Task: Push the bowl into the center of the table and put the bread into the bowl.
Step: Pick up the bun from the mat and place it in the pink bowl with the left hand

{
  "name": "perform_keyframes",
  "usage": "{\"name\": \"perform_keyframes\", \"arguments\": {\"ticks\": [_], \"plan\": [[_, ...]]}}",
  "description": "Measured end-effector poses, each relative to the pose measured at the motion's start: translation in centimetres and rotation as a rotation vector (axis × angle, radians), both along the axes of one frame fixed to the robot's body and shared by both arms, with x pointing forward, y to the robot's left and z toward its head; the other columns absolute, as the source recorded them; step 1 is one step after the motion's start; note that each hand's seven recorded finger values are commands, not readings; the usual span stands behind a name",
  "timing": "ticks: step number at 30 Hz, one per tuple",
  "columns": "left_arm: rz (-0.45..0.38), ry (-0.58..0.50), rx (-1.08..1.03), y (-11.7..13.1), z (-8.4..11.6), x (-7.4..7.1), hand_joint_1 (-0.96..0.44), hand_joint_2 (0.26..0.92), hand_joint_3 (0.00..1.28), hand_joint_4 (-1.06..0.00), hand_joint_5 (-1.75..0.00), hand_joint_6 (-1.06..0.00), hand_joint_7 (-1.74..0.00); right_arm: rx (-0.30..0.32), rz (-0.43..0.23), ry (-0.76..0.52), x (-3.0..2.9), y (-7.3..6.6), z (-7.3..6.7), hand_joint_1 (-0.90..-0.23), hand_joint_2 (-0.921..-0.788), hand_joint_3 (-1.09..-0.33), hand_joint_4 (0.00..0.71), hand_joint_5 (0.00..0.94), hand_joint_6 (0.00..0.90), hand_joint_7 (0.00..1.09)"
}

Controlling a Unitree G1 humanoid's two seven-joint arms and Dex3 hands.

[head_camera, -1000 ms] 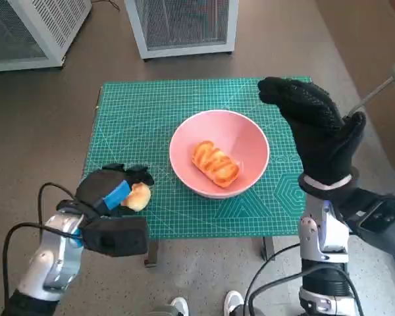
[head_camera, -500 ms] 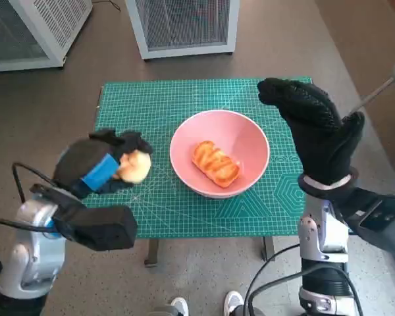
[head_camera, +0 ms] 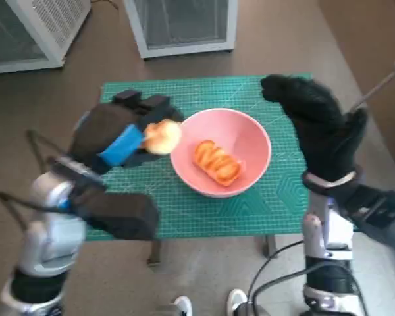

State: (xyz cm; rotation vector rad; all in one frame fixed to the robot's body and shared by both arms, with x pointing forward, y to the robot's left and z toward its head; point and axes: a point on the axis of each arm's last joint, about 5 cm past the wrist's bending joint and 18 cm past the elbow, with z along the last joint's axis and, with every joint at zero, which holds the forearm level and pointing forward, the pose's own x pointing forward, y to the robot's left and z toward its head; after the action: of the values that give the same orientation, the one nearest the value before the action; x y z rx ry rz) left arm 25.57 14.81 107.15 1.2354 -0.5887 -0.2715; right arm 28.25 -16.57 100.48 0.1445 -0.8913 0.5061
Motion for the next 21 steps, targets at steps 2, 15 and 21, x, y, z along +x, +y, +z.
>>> {"name": "perform_keyframes", "arguments": {"ticks": [2, 15, 21], "plan": [[-0.04, -0.017, 0.007, -0.9, 0.3, 0.4, 0.0, 0.92, 0.03, -0.77, -1.12, -0.63, -1.12, -0.001, 0.005, -0.001, 0.0, 0.1, 0.0, -0.403, -0.921, -0.5, 0.51, 0.353, 0.22, 0.88], [-0.169, -0.014, 0.017, -3.8, -0.2, 2.9, 0.0, 0.921, 0.17, -0.65, -1.29, -0.45, -1.26, 0.0, -0.015, 0.002, -0.19, -0.4, -0.2, -0.409, -0.921, -0.482, 0.515, 0.352, 0.242, 0.84], [-0.176, 0.032, 0.007, -4.1, -1.2, 3.4, -0.17, 0.881, 0.09, -0.43, -0.57, -0.3, -0.7, 0.002, -0.02, 0.003, -0.32, -0.6, -0.3, -0.407, -0.921, -0.476, 0.533, 0.334, 0.263, 0.81]]}}
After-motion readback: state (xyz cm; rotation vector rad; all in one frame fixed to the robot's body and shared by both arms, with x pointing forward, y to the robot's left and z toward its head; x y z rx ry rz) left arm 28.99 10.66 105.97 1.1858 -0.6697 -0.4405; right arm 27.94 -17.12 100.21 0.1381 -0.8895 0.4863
